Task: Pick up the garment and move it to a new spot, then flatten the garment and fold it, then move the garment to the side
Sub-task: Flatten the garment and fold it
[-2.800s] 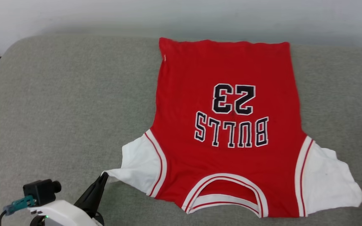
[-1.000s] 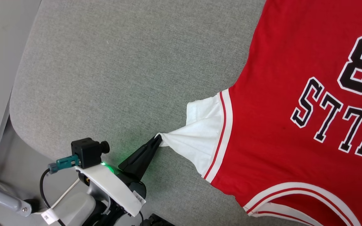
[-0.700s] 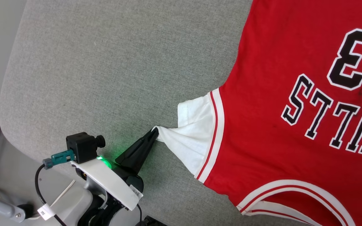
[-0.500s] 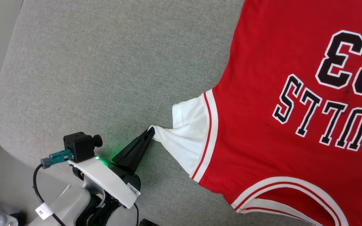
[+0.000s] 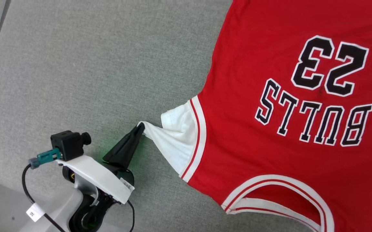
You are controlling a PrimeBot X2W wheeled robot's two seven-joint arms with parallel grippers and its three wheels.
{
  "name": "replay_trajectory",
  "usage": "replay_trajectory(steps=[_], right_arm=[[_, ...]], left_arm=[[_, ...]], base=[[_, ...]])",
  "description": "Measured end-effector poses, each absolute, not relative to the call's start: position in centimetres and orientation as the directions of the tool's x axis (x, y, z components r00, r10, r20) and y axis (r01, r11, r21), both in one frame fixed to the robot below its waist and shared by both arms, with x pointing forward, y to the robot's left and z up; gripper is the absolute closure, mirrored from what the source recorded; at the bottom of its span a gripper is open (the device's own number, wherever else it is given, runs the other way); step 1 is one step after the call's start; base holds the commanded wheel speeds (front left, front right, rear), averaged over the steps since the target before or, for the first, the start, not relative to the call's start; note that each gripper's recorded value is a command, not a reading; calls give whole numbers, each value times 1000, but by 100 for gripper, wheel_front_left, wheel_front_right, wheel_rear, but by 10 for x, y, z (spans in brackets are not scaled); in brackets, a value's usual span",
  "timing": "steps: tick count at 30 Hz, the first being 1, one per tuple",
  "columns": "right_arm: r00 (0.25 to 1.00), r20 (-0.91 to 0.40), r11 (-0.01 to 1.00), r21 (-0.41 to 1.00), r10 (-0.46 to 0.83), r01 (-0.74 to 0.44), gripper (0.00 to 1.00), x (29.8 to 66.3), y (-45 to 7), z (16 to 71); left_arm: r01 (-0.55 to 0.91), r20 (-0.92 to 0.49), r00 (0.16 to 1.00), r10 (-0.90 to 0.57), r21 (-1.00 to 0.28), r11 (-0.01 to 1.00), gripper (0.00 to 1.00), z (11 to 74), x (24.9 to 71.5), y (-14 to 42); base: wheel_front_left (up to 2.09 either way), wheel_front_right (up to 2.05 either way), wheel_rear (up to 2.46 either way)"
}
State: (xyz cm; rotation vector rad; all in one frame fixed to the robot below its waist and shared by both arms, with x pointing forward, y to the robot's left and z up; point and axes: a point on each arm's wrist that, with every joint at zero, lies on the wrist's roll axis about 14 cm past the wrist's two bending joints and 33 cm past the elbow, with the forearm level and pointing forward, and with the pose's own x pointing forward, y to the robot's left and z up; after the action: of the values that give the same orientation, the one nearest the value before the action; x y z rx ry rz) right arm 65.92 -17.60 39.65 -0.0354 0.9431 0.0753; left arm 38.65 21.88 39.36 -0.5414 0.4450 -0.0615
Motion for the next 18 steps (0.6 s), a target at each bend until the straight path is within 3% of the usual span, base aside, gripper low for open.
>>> replay_trajectory(steps=[18], right_arm=[[580,-813,998,67,56,-1,100,539,-247,424]], left_arm=[[20,-279,935,-219,-575,818,100,433,372,192]], base=[[0,0,0]])
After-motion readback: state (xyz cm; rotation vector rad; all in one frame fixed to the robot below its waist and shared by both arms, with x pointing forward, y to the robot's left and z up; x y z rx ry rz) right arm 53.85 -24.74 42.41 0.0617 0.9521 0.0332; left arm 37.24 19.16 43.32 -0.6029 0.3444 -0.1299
